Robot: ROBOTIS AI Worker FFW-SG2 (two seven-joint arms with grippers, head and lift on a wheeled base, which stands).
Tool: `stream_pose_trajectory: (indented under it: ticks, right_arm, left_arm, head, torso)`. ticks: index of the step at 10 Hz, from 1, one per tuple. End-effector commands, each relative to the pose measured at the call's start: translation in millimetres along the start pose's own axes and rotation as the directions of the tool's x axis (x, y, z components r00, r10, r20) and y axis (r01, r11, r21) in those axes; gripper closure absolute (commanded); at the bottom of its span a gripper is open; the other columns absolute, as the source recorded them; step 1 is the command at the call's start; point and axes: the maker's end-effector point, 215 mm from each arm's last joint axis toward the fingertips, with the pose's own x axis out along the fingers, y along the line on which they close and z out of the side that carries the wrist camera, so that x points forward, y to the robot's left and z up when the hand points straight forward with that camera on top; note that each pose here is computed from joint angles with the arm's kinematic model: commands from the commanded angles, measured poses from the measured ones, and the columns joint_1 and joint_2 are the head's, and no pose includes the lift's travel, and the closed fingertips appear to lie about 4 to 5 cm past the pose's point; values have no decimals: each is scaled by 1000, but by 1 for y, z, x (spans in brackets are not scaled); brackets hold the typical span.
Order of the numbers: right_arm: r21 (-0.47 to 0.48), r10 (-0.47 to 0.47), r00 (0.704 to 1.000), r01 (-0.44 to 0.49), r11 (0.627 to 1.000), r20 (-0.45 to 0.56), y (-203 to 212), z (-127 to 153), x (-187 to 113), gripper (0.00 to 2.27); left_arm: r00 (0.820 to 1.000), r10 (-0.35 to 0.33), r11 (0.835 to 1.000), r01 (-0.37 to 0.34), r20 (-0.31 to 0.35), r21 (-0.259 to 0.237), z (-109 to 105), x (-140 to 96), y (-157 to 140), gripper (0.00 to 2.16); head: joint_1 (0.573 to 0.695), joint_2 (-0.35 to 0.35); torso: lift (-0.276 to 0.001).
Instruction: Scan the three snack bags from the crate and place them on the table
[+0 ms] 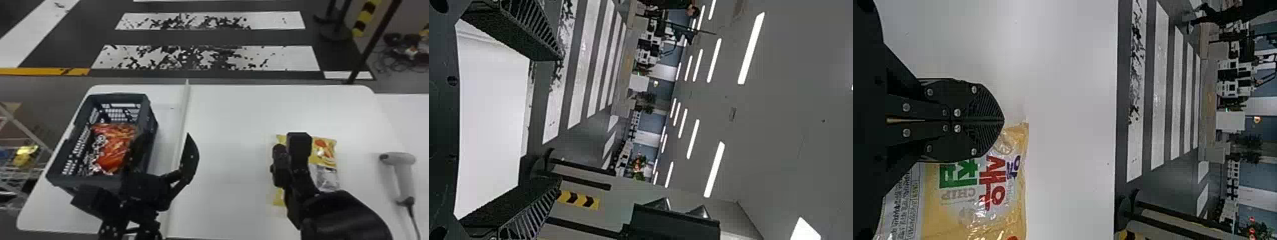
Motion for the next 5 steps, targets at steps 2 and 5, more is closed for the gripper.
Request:
stream_pose_trajectory:
  ticks: [2,5]
  right_arm:
    - [10,0,1000,0,1000,-5,-6,-11,-7,2152]
    - [33,17,999,-18,999,36,0,2,-30,2152]
  left_arm:
    - [1000,6,1000,-6,-3,0,-1,2,1,2]
    - [1000,14,1000,-14,4,6,4,13,5,2]
  head:
    - [695,24]
    - [695,25]
  torso:
    - [-62]
    - [-62]
